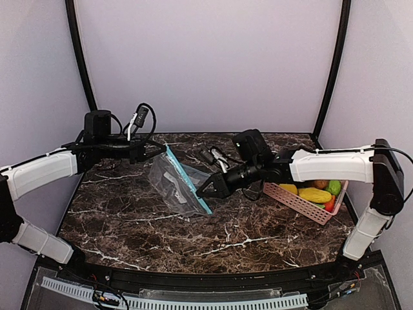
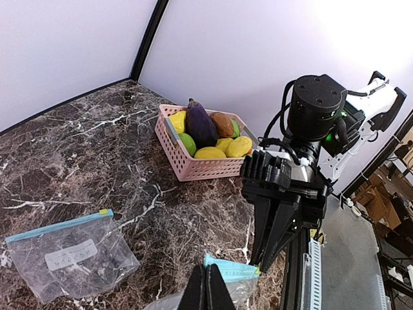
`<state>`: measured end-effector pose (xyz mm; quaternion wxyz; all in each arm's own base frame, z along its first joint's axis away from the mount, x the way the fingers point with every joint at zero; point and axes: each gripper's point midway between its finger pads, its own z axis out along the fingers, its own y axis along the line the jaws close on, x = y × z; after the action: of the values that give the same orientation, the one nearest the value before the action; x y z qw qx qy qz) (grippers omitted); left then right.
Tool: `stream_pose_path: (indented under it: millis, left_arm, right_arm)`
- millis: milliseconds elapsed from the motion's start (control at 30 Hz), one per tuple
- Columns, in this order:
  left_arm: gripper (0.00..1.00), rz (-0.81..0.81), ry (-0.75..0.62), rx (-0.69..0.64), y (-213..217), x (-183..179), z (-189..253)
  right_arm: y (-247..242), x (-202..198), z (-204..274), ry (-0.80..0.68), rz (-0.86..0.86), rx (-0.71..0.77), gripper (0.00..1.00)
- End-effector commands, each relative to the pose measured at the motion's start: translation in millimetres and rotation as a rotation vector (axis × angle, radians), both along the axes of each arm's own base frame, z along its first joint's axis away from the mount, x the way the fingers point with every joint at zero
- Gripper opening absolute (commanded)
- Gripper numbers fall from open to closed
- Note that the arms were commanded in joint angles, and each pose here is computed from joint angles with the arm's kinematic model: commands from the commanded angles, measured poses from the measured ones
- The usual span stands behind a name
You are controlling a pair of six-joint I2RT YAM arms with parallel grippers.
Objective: Place the food in the zip-top bag and seal the zipper
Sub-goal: Unzip the zipper from the zipper food storage bag.
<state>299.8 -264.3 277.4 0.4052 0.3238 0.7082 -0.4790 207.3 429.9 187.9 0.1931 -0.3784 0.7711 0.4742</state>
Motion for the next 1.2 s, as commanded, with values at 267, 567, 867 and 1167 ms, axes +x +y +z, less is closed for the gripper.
stream_pose_path:
  millis: [267, 567, 867, 1167]
  left_arm:
    - [0.01, 0.072, -0.094, -0.025, 19, 7, 24]
    - [0.01, 0.104, -0.115, -0.023, 26, 9, 29]
    - [0.01, 0.111, -0.109, -0.026, 27, 11, 28]
    - [0.01, 0.07, -0.097, -0.044, 24, 7, 28]
  right_arm:
    - [-11, -21, -24, 0.067, 0.008, -0.079, 0.0]
    - [-13, -24, -27, 0.078, 0.004, -0.091, 0.0]
    - [-14, -28, -26, 0.079, 0.005, -0.089, 0.0]
    - [-10, -28, 2, 0.062, 0.01, -0.035, 0.0]
